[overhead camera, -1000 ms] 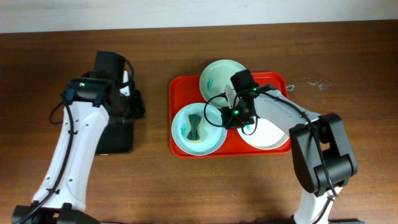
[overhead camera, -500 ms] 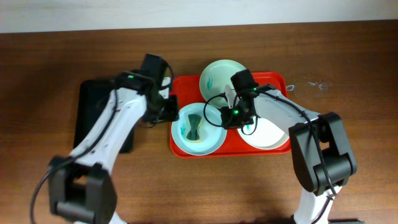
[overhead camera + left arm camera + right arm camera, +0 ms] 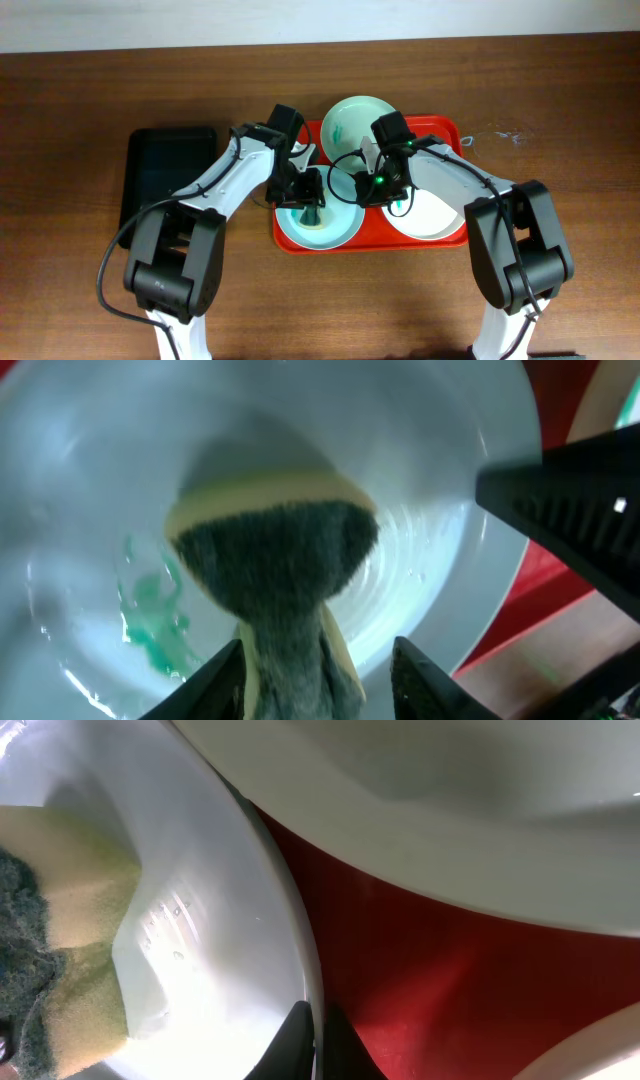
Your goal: Clean dirty plates on tray and stack at the side
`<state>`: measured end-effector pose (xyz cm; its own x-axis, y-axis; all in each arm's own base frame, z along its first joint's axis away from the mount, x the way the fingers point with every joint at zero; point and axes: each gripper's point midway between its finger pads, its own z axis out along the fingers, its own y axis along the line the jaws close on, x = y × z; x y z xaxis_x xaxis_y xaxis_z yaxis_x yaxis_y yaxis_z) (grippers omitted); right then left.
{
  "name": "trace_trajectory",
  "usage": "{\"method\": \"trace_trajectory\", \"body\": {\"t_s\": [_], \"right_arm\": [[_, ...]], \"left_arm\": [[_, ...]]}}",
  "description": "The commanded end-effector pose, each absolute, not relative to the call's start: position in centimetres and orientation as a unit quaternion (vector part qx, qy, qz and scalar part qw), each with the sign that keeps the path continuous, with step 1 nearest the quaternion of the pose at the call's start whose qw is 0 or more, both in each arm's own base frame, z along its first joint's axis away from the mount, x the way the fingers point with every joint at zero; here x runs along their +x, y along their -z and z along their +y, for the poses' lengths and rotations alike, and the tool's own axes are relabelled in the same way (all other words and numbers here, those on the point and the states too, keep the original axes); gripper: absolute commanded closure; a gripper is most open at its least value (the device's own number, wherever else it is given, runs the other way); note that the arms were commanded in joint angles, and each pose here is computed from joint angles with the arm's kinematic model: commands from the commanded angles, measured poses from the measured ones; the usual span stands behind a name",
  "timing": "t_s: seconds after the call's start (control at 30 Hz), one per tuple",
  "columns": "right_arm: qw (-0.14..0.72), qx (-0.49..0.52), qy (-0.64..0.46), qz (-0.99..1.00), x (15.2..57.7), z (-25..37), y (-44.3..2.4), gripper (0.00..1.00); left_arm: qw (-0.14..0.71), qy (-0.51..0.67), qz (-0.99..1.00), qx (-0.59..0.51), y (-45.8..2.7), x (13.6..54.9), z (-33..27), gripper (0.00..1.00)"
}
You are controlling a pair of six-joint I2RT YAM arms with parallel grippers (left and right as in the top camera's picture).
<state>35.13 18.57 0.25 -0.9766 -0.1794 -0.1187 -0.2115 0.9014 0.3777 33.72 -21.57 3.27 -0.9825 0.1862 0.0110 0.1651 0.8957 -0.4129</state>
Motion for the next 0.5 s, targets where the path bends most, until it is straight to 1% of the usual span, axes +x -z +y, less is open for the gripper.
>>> {"method": "trace_trajectory", "body": {"t_s": [0.0, 0.07, 0.13, 0.23, 0.33, 0.4, 0.43, 0.47], "right_arm": [[0.010, -0.097, -0.181, 0.979, 34.0, 18.0, 2.1, 0.94], [0.011, -0.097, -0.180, 0.979, 34.0, 18.0, 2.1, 0.94], [0.011, -0.097, -0.181, 0.979, 34.1, 18.0, 2.1, 0.94], [0.012, -0.097, -0.181, 0.979, 34.1, 18.0, 2.1, 0.94], [0.012, -0.097, -0.181, 0.979, 34.1, 18.0, 2.1, 0.94], [0.012, -0.097, -0.181, 0.979, 34.1, 18.0, 2.1, 0.94], [0.012, -0.097, -0.181, 0.979, 34.1, 18.0, 2.1, 0.94], [0.012, -0.097, -0.181, 0.979, 34.1, 18.0, 2.1, 0.94]], "left_arm": [[0.029, -0.189, -0.977, -0.098, -2.0, 33.6, -21.0, 0.62], [0.031, -0.187, -0.977, -0.094, -1.9, 33.6, -21.0, 0.72], [0.030, -0.187, -0.978, -0.091, -1.8, 33.7, -21.0, 0.75], [0.026, -0.185, -0.978, -0.093, -1.8, 33.8, -21.1, 0.75], [0.024, -0.185, -0.977, -0.099, -1.5, 33.6, -21.4, 0.71], [0.025, -0.185, -0.977, -0.103, -1.0, 33.2, -21.6, 0.71], [0.025, -0.185, -0.977, -0.106, -0.7, 33.0, -21.8, 0.72], [0.027, -0.184, -0.977, -0.108, -0.5, 32.8, -21.8, 0.77]]}}
